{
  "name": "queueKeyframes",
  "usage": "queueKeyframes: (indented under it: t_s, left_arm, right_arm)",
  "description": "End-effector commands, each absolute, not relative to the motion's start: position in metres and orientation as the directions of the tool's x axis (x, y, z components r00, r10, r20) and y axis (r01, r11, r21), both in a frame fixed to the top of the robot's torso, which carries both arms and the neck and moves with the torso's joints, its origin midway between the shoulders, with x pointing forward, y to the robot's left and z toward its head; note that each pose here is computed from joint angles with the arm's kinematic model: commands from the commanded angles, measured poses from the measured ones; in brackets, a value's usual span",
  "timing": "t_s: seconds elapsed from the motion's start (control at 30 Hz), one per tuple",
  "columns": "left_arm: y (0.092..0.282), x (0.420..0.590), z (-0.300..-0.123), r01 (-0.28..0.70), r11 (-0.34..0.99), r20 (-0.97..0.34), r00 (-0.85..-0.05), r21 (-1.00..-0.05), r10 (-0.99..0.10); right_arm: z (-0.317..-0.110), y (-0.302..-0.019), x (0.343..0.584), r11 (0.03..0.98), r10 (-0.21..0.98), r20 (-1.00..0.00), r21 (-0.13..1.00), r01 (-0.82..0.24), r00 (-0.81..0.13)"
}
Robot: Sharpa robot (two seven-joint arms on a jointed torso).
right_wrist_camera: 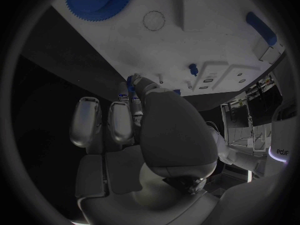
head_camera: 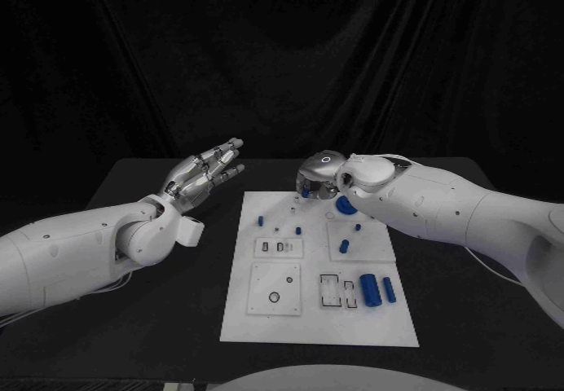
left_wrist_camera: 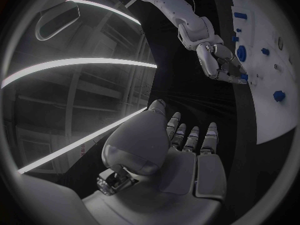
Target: Assemble the parts on the task board
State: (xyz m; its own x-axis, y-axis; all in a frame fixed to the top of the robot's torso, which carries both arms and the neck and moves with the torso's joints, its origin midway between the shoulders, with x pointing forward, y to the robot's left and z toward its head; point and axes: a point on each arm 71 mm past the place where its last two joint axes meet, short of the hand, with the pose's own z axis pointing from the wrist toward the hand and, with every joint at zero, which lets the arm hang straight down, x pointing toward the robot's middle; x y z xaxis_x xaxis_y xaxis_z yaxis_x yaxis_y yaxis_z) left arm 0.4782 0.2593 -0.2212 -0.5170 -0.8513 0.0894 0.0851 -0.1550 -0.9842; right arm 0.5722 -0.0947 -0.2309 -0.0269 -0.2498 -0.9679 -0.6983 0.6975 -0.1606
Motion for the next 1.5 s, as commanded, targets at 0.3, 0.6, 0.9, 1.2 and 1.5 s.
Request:
queueKeyframes:
  t_s: [0.3, 0.6, 0.9, 1.2, 1.5]
  left_arm:
    - [0.260, 0.475, -0.215, 0.142, -0.195, 0.095, -0.518, -0.971, -0.850]
    - [0.259, 0.474, -0.215, 0.142, -0.192, 0.093, -0.515, -0.971, -0.852]
    - [0.259, 0.475, -0.215, 0.141, -0.191, 0.093, -0.516, -0.971, -0.852]
    - [0.260, 0.474, -0.215, 0.142, -0.191, 0.093, -0.515, -0.971, -0.852]
    - [0.260, 0.474, -0.215, 0.142, -0.190, 0.092, -0.513, -0.971, -0.853]
  right_arm:
    - [-0.233, -0.094, 0.572, 0.717, -0.241, -0.969, -0.144, -0.682, -0.050]
    - [-0.232, -0.090, 0.570, 0.717, -0.236, -0.971, -0.142, -0.682, -0.046]
    - [-0.232, -0.085, 0.569, 0.712, -0.232, -0.972, -0.140, -0.688, -0.043]
    - [-0.232, -0.082, 0.569, 0.709, -0.230, -0.972, -0.139, -0.691, -0.041]
    - [-0.232, -0.077, 0.568, 0.704, -0.231, -0.972, -0.137, -0.697, -0.042]
